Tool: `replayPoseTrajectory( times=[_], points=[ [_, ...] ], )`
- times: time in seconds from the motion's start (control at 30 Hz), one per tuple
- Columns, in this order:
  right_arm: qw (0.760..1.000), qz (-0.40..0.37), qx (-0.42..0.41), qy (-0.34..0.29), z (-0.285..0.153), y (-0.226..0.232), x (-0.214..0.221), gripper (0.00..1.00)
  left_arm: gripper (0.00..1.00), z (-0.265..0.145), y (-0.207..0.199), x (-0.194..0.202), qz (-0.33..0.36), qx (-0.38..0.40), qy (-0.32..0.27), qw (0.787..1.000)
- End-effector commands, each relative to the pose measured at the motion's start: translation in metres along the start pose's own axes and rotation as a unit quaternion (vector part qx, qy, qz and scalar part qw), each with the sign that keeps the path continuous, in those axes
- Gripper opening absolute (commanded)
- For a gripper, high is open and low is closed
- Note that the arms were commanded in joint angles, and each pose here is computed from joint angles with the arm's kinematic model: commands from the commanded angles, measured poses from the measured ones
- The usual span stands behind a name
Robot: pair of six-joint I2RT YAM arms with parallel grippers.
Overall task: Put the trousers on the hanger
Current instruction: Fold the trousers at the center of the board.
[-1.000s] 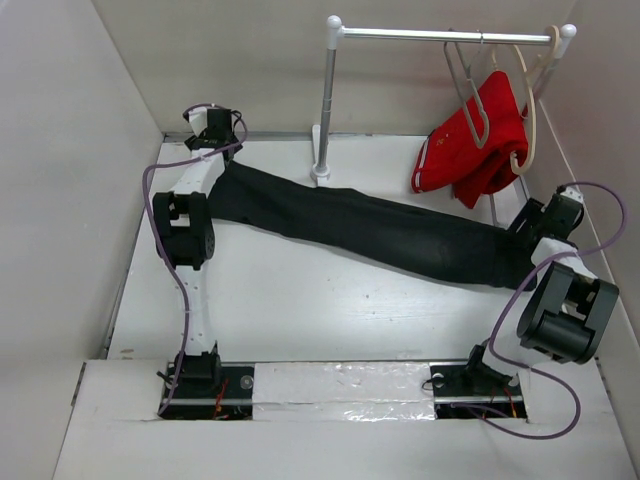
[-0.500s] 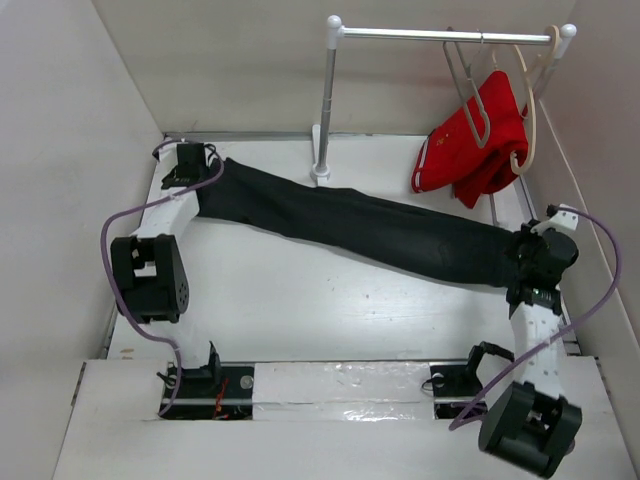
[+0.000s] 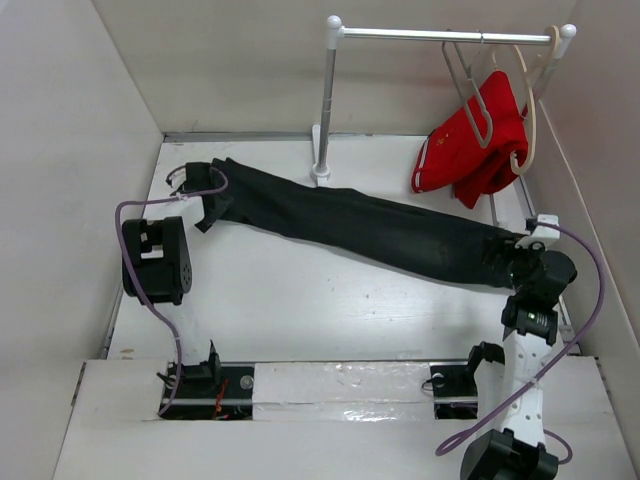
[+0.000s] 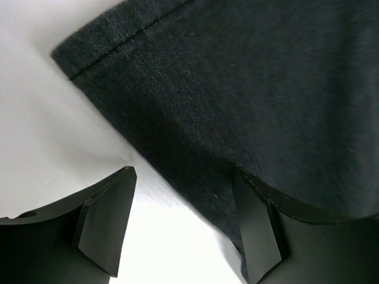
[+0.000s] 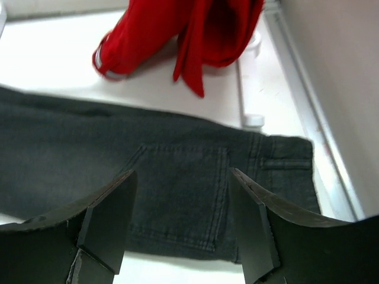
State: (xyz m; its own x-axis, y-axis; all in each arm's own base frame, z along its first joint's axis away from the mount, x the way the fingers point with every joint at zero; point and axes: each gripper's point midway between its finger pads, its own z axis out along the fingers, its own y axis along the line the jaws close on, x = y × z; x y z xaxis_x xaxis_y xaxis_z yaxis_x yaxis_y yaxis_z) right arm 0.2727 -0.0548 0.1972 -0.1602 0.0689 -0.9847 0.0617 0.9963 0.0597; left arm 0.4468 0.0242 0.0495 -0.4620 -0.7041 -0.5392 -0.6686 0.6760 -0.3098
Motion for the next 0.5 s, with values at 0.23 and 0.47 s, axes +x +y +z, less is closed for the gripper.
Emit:
replayPoseTrajectory(
  times=[0.23,0.47],
  points=[
    [0.998,-0.017,-0.048,0.023,0.0,0.016,0.027,0.7,0.6,0.03,-0.015,0.0,-0.035,0.017,0.005,0.999],
    [0.999,-0.018,-0.02,0.046,0.002,0.004,0.039,0.69,0.0,0.039,-0.007,-0.013,-0.027,-0.005,-0.02,0.999]
  ],
)
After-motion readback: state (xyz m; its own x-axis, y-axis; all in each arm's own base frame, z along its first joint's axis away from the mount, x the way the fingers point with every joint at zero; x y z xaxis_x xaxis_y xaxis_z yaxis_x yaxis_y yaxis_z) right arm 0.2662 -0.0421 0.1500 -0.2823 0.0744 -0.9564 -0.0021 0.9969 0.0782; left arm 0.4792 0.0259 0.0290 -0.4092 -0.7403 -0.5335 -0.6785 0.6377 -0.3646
